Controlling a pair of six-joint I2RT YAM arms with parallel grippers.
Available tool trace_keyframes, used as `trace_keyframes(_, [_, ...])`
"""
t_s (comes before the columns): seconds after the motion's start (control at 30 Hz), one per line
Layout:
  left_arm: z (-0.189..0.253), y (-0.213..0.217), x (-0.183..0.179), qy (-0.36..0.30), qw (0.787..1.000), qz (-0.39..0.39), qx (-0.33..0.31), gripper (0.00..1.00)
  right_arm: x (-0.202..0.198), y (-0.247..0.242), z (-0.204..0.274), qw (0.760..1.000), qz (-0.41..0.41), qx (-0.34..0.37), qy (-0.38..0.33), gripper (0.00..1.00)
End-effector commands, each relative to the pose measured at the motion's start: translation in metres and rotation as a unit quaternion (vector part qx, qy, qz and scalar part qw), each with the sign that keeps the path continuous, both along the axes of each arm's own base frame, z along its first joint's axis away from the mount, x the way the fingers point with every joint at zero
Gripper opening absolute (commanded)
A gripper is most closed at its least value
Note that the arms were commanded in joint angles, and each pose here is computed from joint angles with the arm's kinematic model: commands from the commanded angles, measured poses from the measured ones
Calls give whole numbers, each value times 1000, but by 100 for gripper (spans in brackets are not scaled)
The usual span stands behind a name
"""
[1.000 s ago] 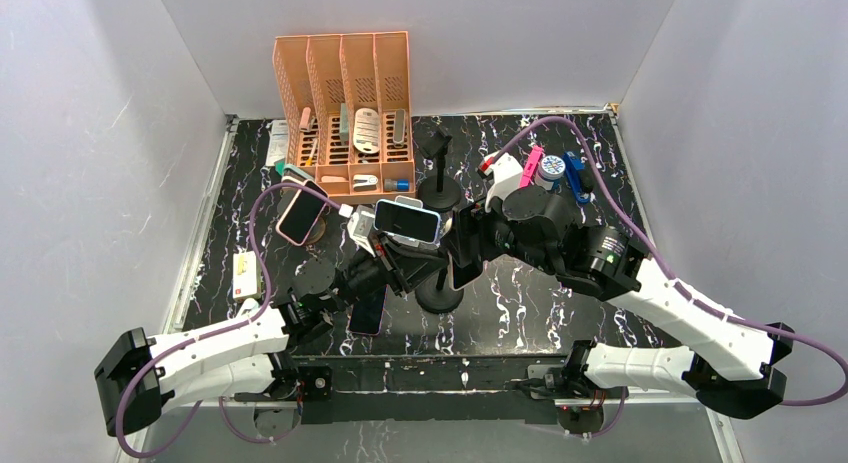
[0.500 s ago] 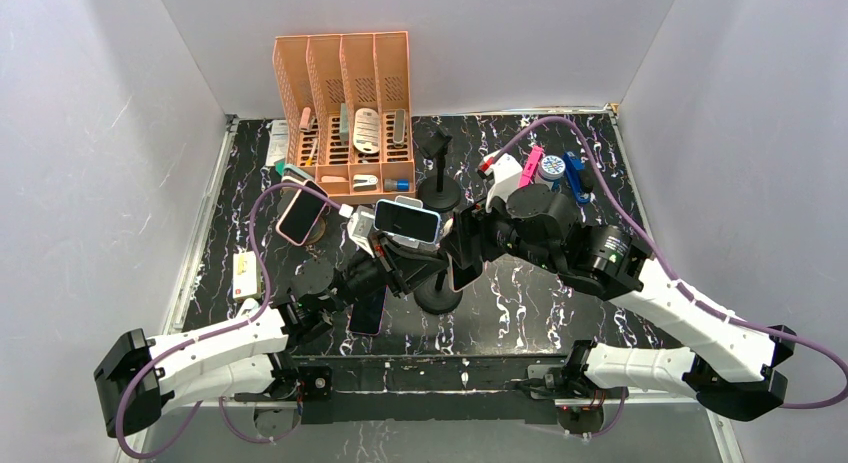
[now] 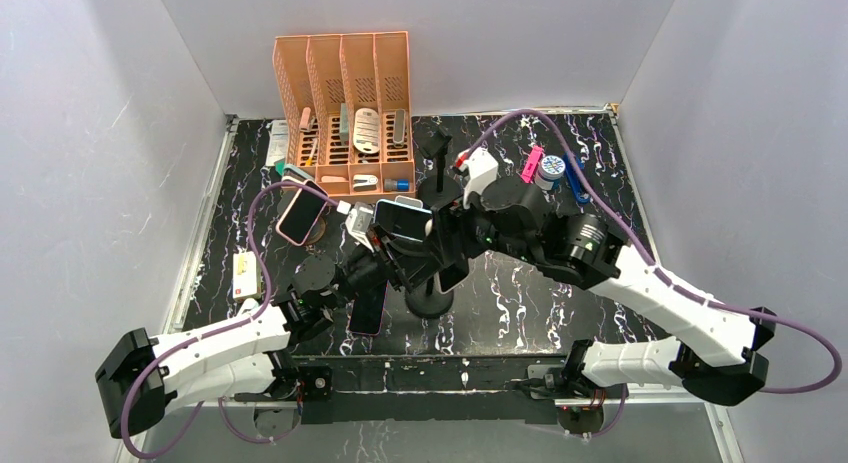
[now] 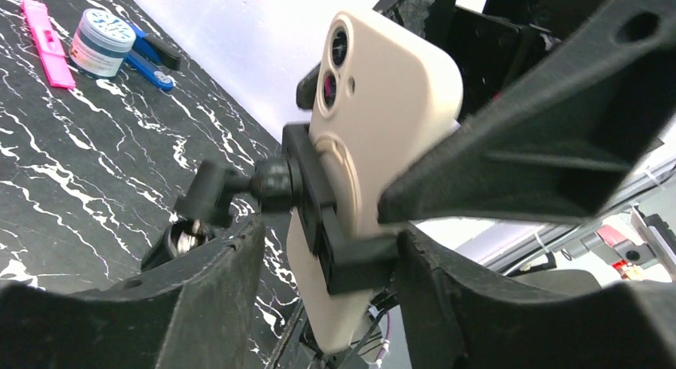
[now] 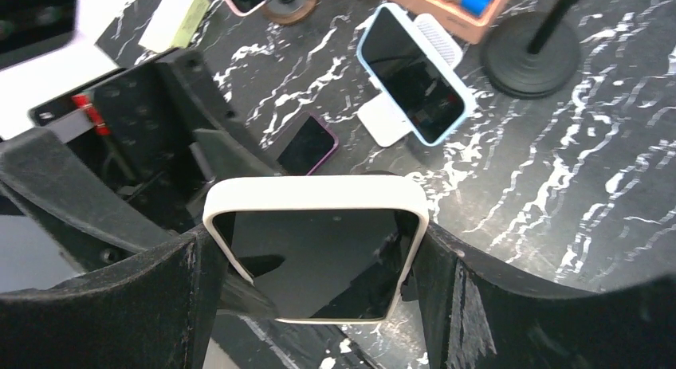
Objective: Remove the phone from the phone stand
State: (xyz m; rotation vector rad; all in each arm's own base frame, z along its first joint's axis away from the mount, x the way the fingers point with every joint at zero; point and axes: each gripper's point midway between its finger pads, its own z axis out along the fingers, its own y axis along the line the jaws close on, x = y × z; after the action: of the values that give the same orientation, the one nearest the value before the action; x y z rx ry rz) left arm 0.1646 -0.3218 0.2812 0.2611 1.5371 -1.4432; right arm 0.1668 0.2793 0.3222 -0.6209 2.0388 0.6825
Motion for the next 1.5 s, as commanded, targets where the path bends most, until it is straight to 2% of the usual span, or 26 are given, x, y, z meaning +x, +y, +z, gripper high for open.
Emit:
trace_keyframes(0.0, [11,6,17,-9,999,39,-3,59,-33,41,56,990,91,106,18,1])
trace_keyframes(0.13, [15,5,18,-18,999,41,3,62,-31,43,57,991,93,94,17,1])
trace_keyframes(0.2, [15,4,19,-19,999,42,6,59,-30,43,56,992,91,88,18,1])
trace_keyframes(0.43, [13,1,14,-15,1000,25,1,15,-21,40,49,995,60,83,15,1])
trace_keyframes(0.53, [11,1,14,-11,1000,25,-1,0,-18,40,41,995,51,88,12,36])
trace_keyframes(0.57, [11,1,14,-10,1000,25,-2,0,-17,40,36,995,46,87,13,48])
trace_keyframes(0.63, [11,1,14,-10,1000,25,-3,0,-14,39,30,996,37,85,11,61])
trace_keyframes(0.7, [11,1,14,-9,1000,25,-3,0,-10,37,26,997,25,76,4,69])
trace_keyframes(0.87, [14,0,16,8,999,28,-13,0,2,26,29,997,-11,73,-35,81])
trace_keyframes(0.9, [14,0,16,13,999,27,-16,0,4,22,33,996,-20,79,-46,92])
trace_keyframes(0.93, [14,2,21,23,999,42,-20,0,6,16,40,994,-29,88,-56,97])
trace_keyframes(1.07, [14,3,26,53,996,57,-31,0,9,-6,62,987,-55,122,-93,99])
trace_keyframes(1.17, [15,5,30,72,994,69,-33,0,4,-21,61,986,-51,117,-103,99])
trace_keyframes(1.47, [4,12,43,146,982,114,-34,0,-19,-33,-3,997,11,29,-67,97])
